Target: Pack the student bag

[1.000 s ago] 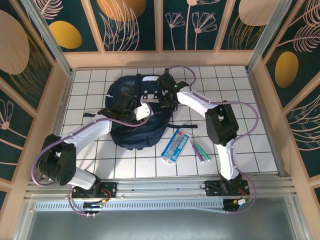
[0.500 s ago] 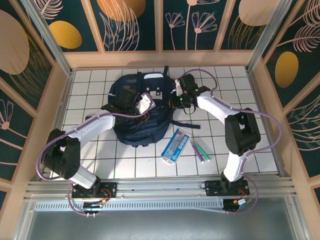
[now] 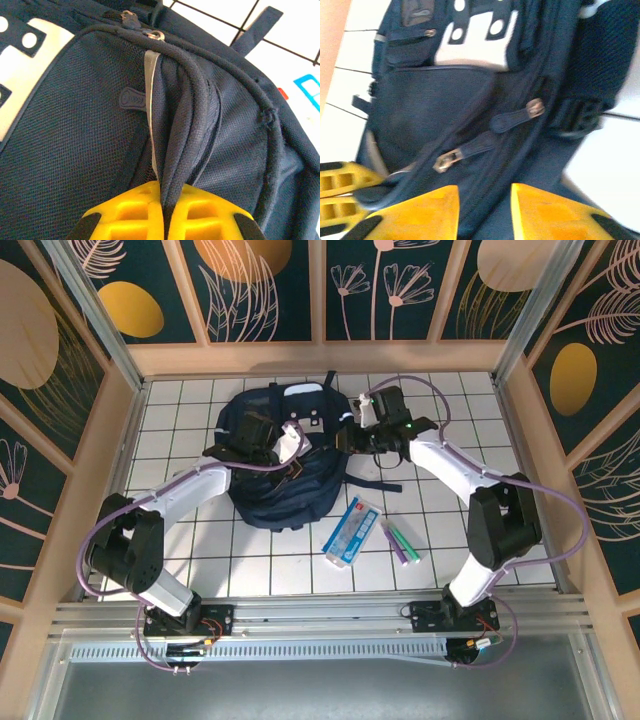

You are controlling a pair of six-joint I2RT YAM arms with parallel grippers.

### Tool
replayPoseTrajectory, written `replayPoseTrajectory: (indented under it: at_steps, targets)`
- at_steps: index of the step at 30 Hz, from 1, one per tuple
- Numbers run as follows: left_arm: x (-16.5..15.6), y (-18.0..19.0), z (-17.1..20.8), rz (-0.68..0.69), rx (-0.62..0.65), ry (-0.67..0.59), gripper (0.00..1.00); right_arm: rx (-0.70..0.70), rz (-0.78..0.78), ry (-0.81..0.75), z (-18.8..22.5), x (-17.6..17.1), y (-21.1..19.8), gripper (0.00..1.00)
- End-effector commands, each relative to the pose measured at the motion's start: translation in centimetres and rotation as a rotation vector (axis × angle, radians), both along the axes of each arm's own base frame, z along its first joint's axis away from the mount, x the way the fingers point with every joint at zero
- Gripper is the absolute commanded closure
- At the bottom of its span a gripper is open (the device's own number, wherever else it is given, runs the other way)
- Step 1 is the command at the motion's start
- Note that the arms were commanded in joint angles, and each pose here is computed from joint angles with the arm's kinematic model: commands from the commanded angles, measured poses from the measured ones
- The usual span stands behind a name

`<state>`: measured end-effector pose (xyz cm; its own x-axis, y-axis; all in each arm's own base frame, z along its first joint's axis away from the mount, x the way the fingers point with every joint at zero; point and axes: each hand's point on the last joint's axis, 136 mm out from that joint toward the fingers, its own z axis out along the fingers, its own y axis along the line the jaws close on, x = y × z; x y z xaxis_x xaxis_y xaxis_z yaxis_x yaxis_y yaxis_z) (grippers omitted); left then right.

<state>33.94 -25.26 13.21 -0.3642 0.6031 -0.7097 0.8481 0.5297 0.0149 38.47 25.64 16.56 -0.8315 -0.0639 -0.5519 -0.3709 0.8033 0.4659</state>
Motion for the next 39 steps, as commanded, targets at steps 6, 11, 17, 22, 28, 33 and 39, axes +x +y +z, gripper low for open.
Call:
replayPoseTrajectory:
  at_steps: [6, 11, 17, 22, 28, 33, 39]
  targets:
    - [-3.4, 0.6, 0.5, -0.306, 0.075, -0.237, 1.00, -0.242, 0.747, -0.485, -1.9, -1.9, 1.6, 0.60]
    - [-4.7, 1.3, -0.6, -0.396, 0.124, -0.307, 1.00, -0.328, 1.169, -0.754, -3.3, -3.7, 0.9, 0.55]
    - [-5.3, 1.8, -0.1, -0.454, 0.159, -0.395, 1.00, -0.259, 1.365, -0.829, -3.2, -3.9, 1.6, 0.52]
    - [-5.2, 1.9, 0.8, -0.488, 0.185, -0.450, 1.00, -0.263, 1.449, -0.761, -5.2, -4.5, 3.1, 0.52]
    - [-5.1, 1.8, 1.3, -0.525, 0.208, -0.476, 1.00, -0.252, 1.513, -0.703, -6.8, -4.6, 4.5, 0.53]
    - [-4.8, 2.4, 0.9, -0.517, 0.249, -0.457, 1.00, -0.268, 1.538, -0.667, -6.9, -5.1, 4.7, 0.67]
    - [-4.7, 2.5, 0.8, -0.506, 0.245, -0.452, 1.00, -0.339, 1.510, -0.717, -6.7, -5.0, 3.6, 0.82]
